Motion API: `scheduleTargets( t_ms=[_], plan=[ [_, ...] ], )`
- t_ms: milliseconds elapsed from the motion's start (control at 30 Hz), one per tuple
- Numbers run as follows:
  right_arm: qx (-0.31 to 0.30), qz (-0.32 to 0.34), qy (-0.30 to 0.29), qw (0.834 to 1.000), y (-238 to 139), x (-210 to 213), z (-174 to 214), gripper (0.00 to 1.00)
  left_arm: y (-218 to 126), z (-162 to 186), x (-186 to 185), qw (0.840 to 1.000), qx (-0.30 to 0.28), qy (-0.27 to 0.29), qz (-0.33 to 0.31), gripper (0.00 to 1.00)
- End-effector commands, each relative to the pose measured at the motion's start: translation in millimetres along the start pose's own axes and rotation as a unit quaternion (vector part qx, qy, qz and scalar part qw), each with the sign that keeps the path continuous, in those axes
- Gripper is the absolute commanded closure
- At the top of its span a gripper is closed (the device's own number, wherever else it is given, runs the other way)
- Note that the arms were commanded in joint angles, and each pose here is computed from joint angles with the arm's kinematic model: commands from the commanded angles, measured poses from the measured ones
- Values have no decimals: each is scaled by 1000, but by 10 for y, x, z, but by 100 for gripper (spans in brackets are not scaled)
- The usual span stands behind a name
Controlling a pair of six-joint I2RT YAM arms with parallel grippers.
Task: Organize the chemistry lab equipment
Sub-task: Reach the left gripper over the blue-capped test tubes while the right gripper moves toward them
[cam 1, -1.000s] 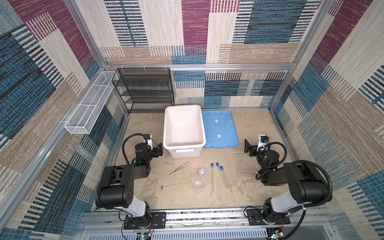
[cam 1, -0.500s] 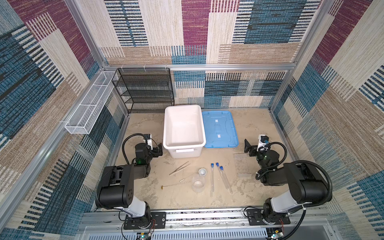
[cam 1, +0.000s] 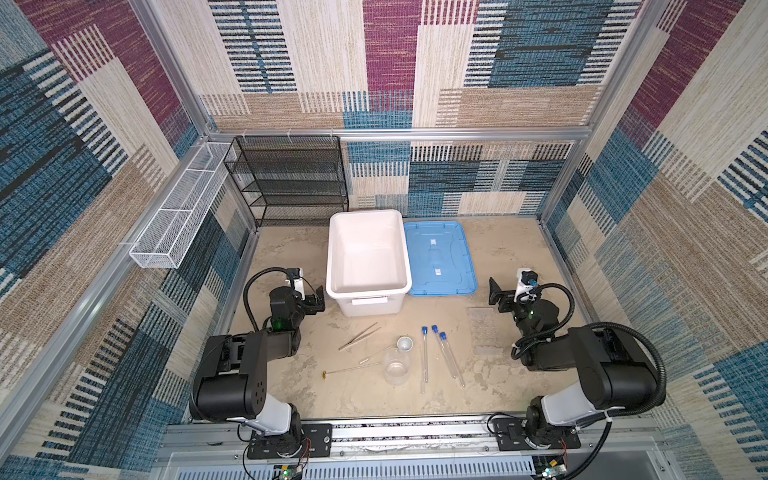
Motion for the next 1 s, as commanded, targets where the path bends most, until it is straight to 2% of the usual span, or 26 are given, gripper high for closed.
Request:
scheduleTargets(
  t_ms=[0,100,133,200,300,333,433,500,567,667,767,833,967],
  plan=[
    [8,-12,-1,1000,63,26,-142,1,-133,-191,174,998,-30,-23,-60,0],
    [10,-14,9,1000,57,32,-299,1,-287,-356,220,995,-40,-32,-80,0],
    [5,-9,20,1000,26,17,-365,1,-350,-344,269,994,-27,-50,-99,0],
    [-5,-11,43,999,-37,30,-495,1,-492,-424,381,983,-35,-117,-137,0],
    [9,-19,103,994,-98,58,-640,1,-706,-615,349,969,-53,-205,-126,0],
    [21,-17,120,992,-95,55,-681,1,-779,-708,274,967,-57,-229,-100,0],
    [53,-48,146,987,-106,161,-783,1,-950,-1011,-33,966,-78,-247,5,0],
    [74,-84,160,981,-140,279,-831,1,-1076,-1168,-267,961,-71,-260,70,0],
    [90,-116,173,974,-179,385,-858,1,-1179,-1243,-471,963,-46,-250,91,0],
    [117,-147,192,963,-201,486,-884,1,-1332,-1313,-862,976,-9,-191,104,0],
    [142,-172,197,955,-226,570,-919,1,-1419,-1313,-1265,978,40,-155,137,1],
    [159,-178,196,951,-238,593,-928,0,-1471,-1273,-1543,977,72,-127,157,4],
    [186,-197,196,942,-262,655,-942,0,-1655,-1263,-2078,978,98,-51,177,13]
  ],
)
Point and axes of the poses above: each gripper's point midway between its finger pads, its own y axis out along the fingers, its own x axis along the line the jaws close on, z = x × y, the point moved 2 cm from there along -y, back along the fingers, and after that the axes turned 2 degrees about -y, right-handed, at the moved point
